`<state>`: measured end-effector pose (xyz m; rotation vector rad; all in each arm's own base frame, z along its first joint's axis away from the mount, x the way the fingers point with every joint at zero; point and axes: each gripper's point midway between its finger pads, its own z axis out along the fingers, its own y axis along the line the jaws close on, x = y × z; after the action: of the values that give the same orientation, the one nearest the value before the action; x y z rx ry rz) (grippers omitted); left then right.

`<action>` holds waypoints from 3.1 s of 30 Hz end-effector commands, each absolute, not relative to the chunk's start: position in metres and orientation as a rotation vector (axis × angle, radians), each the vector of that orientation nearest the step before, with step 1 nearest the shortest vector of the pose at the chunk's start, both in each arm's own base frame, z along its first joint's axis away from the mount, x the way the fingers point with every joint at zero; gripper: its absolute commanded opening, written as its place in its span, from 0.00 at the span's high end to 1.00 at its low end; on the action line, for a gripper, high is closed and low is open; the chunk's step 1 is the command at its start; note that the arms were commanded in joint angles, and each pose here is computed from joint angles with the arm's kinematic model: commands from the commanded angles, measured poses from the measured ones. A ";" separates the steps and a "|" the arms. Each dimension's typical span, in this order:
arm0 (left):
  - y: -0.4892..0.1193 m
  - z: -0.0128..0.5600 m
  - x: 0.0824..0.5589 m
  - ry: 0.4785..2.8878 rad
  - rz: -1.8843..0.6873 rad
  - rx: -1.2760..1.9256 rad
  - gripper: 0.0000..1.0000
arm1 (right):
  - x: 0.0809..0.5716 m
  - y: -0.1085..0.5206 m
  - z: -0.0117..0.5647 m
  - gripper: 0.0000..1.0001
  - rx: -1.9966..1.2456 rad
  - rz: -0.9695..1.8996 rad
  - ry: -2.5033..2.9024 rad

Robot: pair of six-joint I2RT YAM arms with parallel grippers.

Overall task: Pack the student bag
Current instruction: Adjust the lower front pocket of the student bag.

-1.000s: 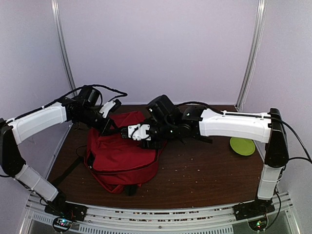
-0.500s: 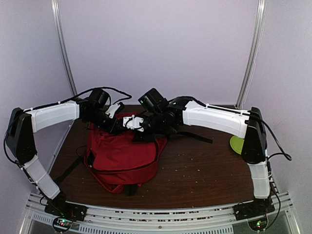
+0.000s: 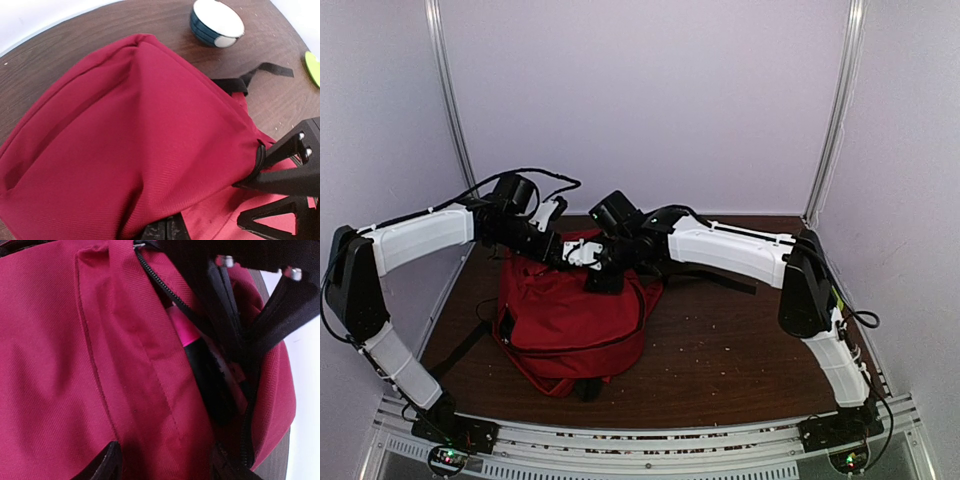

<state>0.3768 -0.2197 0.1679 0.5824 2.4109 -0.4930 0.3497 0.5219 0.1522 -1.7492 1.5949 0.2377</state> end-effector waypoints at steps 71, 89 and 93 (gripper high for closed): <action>-0.157 0.158 0.338 2.427 -0.693 -0.122 0.51 | 0.256 0.465 0.196 0.63 -1.781 0.727 1.664; -0.165 0.164 0.364 2.286 -0.951 -0.272 0.88 | 0.249 0.469 0.185 0.62 -1.771 0.807 1.702; -0.160 0.182 0.359 2.251 -0.910 -0.230 1.00 | 0.248 0.470 0.185 0.62 -1.771 0.812 1.701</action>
<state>0.3541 -0.1626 0.1454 -0.2885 2.3747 -0.9077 0.2502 0.4629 0.1882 -1.7729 1.7037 0.7822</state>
